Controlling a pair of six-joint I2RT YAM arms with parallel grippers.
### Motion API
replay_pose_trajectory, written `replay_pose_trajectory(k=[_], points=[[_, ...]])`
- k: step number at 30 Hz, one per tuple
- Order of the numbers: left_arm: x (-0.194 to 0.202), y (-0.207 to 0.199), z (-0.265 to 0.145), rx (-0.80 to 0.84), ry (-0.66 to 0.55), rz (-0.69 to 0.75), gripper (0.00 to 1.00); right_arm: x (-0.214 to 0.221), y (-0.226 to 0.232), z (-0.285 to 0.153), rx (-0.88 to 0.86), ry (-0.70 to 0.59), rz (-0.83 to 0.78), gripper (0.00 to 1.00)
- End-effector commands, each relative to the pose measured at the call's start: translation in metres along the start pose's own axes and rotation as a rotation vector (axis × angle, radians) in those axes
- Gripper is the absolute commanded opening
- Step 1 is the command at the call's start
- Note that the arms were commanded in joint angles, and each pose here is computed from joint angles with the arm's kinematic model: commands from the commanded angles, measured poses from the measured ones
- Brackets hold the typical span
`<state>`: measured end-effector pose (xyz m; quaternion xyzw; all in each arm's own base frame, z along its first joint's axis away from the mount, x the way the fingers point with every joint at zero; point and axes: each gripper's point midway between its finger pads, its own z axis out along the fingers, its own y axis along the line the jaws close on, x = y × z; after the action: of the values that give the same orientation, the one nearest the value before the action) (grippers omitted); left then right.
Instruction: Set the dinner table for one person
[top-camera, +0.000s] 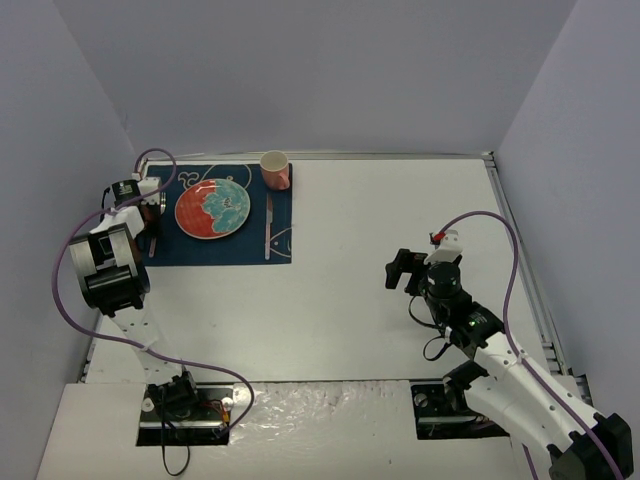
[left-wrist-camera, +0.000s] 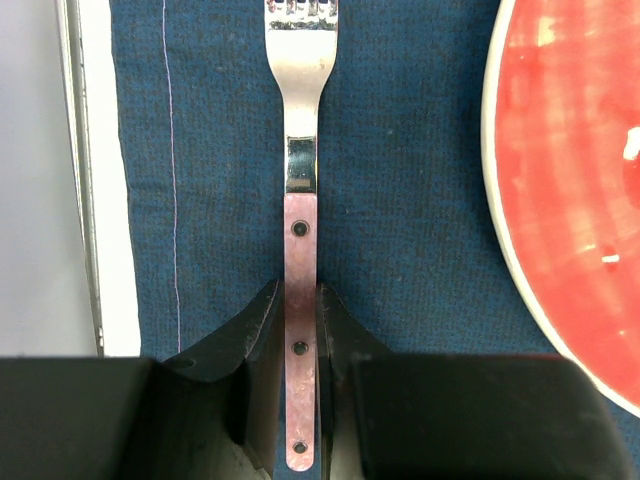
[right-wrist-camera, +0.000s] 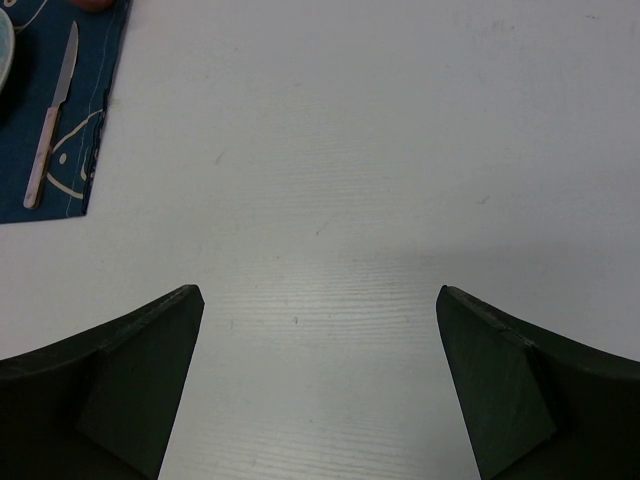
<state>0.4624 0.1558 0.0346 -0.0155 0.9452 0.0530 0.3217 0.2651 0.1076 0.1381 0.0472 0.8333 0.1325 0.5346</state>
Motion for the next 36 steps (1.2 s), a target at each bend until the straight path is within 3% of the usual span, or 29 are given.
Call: replay_pose_trajectory(k=[1,14,20,30,36], points=[[-0.025,0.011,-0.021,-0.039,-0.081,0.008,0.00,-0.020,0.009,0.000,-0.032,-0.074,0.031,1.00],[-0.017,0.013,-0.021,-0.052,-0.067,0.025,0.00,-0.019,0.009,0.000,-0.037,-0.077,0.033,1.00],[-0.011,0.014,-0.017,-0.060,-0.045,0.021,0.20,-0.019,0.008,0.000,-0.035,-0.081,0.036,1.00],[-0.021,0.021,-0.026,-0.099,-0.069,0.014,0.39,-0.028,0.011,-0.004,-0.044,-0.102,0.032,1.00],[-0.051,0.025,-0.058,-0.122,-0.160,-0.002,0.64,-0.042,0.014,-0.012,-0.059,-0.140,0.042,1.00]])
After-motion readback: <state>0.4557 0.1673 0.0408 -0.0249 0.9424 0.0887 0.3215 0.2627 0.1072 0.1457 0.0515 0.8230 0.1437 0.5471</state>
